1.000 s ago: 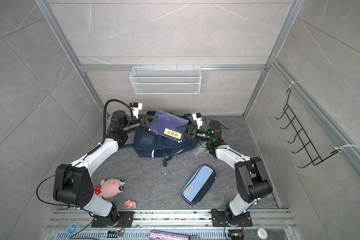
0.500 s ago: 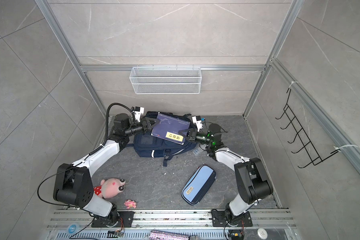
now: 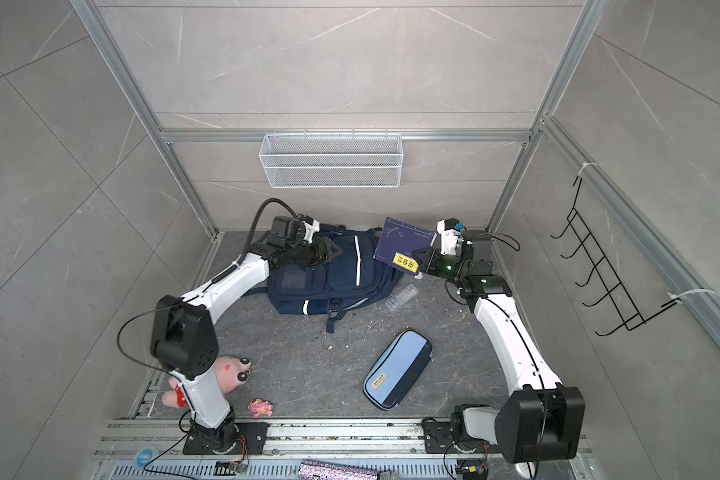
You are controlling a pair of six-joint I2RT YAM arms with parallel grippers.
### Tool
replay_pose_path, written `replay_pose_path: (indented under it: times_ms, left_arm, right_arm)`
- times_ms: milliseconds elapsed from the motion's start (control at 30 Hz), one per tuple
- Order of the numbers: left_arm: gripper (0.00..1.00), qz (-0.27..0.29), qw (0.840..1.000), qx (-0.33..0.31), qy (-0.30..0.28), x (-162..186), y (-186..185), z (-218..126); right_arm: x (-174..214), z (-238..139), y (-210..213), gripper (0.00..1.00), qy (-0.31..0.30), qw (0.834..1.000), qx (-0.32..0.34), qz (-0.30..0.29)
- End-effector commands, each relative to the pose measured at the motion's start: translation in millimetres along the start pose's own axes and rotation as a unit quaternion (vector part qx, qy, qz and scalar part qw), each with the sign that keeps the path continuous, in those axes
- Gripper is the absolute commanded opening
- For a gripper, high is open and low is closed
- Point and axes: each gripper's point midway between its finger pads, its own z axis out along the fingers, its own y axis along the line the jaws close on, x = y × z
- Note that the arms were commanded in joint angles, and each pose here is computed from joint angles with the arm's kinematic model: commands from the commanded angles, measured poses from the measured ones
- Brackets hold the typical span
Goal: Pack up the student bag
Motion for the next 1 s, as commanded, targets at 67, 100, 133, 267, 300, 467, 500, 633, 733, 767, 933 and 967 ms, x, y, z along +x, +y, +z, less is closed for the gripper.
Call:
replay_pose_path:
  times_ms: [67,100,133,267,300,467,500,633,733,767,933,967]
  left_arm:
    - [0.61,0.003,1.0,0.004,0.011,-9.7,-5.4,50.0]
    - [0.61,0.003,1.0,0.01,0.017,-9.1,-6.8,57.9]
    - [0.61,0.002,1.0,0.012,0.021,-9.2,-5.9,65.3]
    - [0.61,-0.009,1.0,0.011,0.026,-6.4,2.9,87.3]
    - [0.61,-0.02,0.999,0.016,0.022,-7.2,5.3,91.1]
    - [0.56,-0.043,0.998,0.043,0.019,-9.5,10.1,108.7]
    - [0.55,-0.045,0.998,0.048,0.022,-7.8,10.6,112.4]
    - [0.45,-0.065,0.995,0.065,0.033,0.8,9.5,126.9]
    - [0.33,-0.074,0.995,0.065,0.034,7.0,12.4,137.8]
    - [0.3,-0.075,0.994,0.069,0.031,6.9,10.5,139.2]
    - [0.14,-0.065,0.993,0.095,0.029,4.6,0.0,138.8]
    - [0.13,-0.06,0.992,0.103,0.03,4.2,-4.5,137.5]
  right_arm:
    - [16.5,-18.5,-19.8,0.0,0.028,0.996,0.077,-0.02]
    - [14.8,-20.6,-17.8,0.0,0.025,0.997,0.076,-0.02]
    - [13.2,-22.2,-15.3,0.0,0.022,0.997,0.073,-0.02]
    - [13.4,-28.6,-12.7,0.0,0.023,0.997,0.077,-0.023]
    - [13.9,-30.4,-13.1,0.0,0.023,0.996,0.08,-0.023]
    - [21.9,-38.4,-13.2,0.0,0.028,0.996,0.086,-0.022]
    - [23.3,-39.1,-13.4,0.0,0.029,0.996,0.087,-0.021]
    - [29.3,-41.1,-12.8,0.0,0.031,0.996,0.083,-0.013]
    - [32.7,-41.4,-12.5,0.0,0.033,0.996,0.081,-0.009]
    - [33.9,-40.8,-12.9,0.0,0.034,0.996,0.081,-0.007]
    - [30.2,-39.3,-15.0,0.0,0.033,0.996,0.085,-0.013]
    - [29.1,-38.2,-14.9,0.0,0.034,0.996,0.085,-0.015]
